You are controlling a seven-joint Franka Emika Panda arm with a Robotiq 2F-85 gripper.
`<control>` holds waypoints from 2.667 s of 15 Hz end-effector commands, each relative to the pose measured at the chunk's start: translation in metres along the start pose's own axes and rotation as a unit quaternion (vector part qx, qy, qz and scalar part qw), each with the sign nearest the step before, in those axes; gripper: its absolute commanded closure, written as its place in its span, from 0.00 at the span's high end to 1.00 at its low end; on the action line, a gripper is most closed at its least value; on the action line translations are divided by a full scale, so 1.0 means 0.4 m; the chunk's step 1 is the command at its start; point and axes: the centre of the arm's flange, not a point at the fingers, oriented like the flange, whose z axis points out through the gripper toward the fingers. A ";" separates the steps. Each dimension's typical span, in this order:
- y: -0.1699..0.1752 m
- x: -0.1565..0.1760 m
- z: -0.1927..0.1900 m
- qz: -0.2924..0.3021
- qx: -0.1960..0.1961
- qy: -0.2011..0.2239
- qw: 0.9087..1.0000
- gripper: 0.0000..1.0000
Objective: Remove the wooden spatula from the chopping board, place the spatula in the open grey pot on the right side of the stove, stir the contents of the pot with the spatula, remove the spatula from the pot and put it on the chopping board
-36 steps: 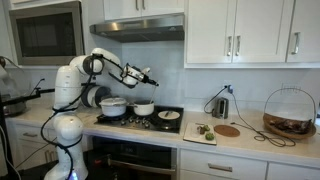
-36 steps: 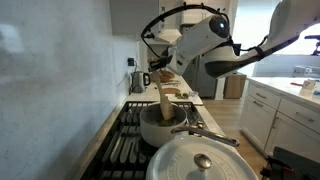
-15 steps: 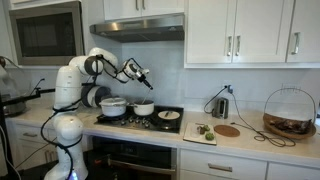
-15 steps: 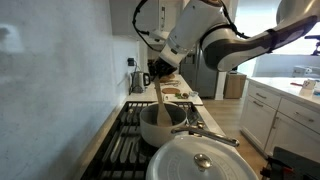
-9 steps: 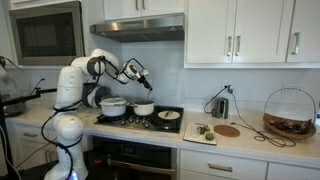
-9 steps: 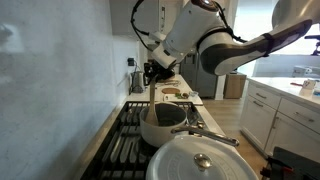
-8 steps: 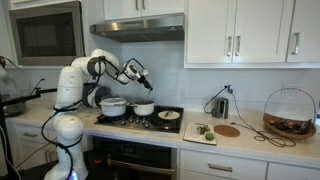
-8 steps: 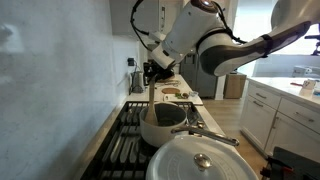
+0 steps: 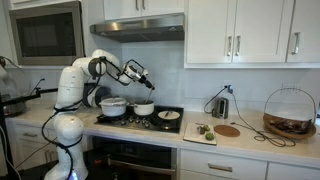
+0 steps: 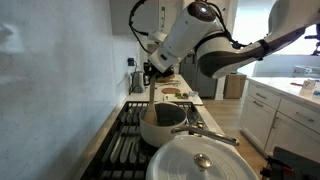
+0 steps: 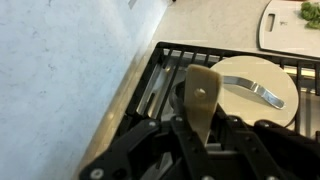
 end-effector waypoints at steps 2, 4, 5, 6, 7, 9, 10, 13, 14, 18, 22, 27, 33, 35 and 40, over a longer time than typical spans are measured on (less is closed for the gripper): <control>0.024 -0.019 -0.020 -0.026 0.062 -0.003 0.998 0.07; 0.025 -0.021 -0.027 -0.039 0.084 -0.009 0.996 0.07; 0.026 -0.023 -0.031 -0.045 0.094 -0.010 0.995 0.07; 0.027 -0.024 -0.033 -0.049 0.102 -0.010 0.994 0.07; 0.028 -0.027 -0.036 -0.053 0.109 -0.012 0.993 0.07; 0.027 -0.031 -0.041 -0.068 0.124 -0.016 0.990 0.07; 0.026 -0.033 -0.043 -0.077 0.132 -0.019 0.988 0.07; 0.019 -0.043 -0.043 -0.100 0.152 -0.024 0.983 0.07; 0.016 -0.048 -0.043 -0.106 0.157 -0.027 0.981 0.07; 0.004 -0.055 -0.033 -0.119 0.151 -0.049 0.980 0.07; 0.001 -0.057 -0.023 -0.144 0.158 -0.086 0.973 0.07; 0.007 -0.046 -0.011 -0.161 0.164 -0.093 0.969 0.07; 0.027 -0.021 -0.010 -0.159 0.161 -0.065 0.972 0.07; 0.032 -0.015 -0.011 -0.155 0.157 -0.054 0.974 0.07; 0.032 -0.040 -0.009 -0.116 0.148 0.053 0.981 0.07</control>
